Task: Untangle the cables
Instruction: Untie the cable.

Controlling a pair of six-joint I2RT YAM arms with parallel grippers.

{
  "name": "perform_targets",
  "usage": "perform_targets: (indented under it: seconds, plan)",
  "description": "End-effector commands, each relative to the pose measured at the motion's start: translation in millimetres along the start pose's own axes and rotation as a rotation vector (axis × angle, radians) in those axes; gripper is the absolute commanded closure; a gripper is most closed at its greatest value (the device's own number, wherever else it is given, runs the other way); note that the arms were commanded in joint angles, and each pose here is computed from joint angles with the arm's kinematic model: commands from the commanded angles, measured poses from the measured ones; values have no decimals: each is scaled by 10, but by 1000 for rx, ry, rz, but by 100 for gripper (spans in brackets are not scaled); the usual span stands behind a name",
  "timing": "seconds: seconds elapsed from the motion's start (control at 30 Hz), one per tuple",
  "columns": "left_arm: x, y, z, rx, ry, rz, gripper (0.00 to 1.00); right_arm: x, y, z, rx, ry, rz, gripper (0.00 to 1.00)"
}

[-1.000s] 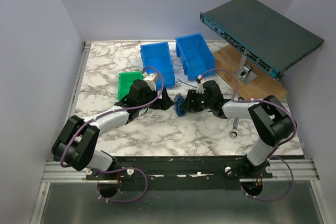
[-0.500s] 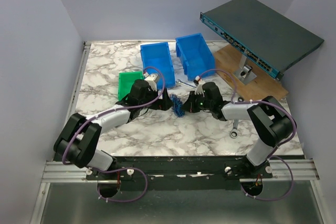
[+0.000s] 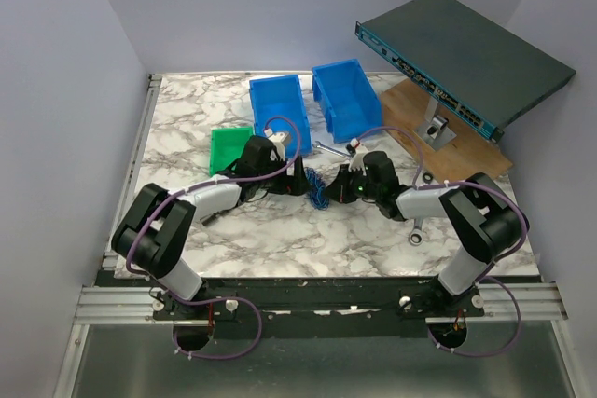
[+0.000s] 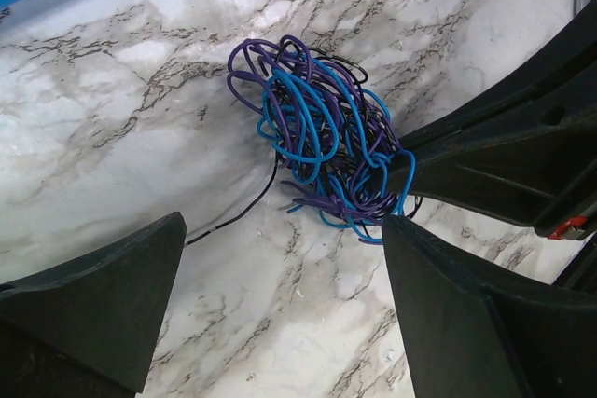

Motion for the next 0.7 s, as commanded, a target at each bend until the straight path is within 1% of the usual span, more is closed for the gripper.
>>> perform_targets:
  seconds: [0.0,0.1,0.17,0.27,0.3,0.37,0.4,0.43,0.5,0.53,0.57,0.6,0.67]
  plan:
    - [-7,-77,-27,-43,28,-10,13,-16,-6,4,0,-13,23,99]
    - [-6,-88,-93,-49,46,2,16,-24,6,4,9,-12,21,99]
    - [-11,-112,-136,-59,65,7,20,-17,23,-1,17,-12,18,99]
    - [-31,-80,-179,-34,78,16,22,-12,33,9,22,-15,21,99]
    - [-32,-58,-194,-22,80,19,24,-18,35,18,24,-15,21,99]
    - [-19,-47,-225,-14,84,27,32,-22,44,26,29,-15,22,99]
    - [-8,-46,-249,-12,85,34,37,-12,50,27,32,-18,24,99]
    - [-10,-51,-278,-16,92,43,43,-18,52,23,34,-15,22,99]
    - [17,-92,-334,-37,109,60,66,-24,50,19,34,-13,21,99]
    - [15,-108,-346,-46,119,63,81,-22,52,19,34,-12,19,99]
    - [24,-125,-339,-49,119,64,95,-23,44,23,28,-14,17,99]
    - [42,-119,-310,-38,107,57,100,-26,30,33,17,-17,14,99]
    - [96,-76,-213,5,61,39,100,-4,-32,58,-32,-35,3,99]
Point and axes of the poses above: each gripper's point midway between its finger pads, its own z axis back along the fingers, its own y axis along the line the jaws close on, x = y × z, the point moved 2 cm from there along z, back along the fingers, and after that the axes turned 3 degrees about z, right-handed, at the moved point
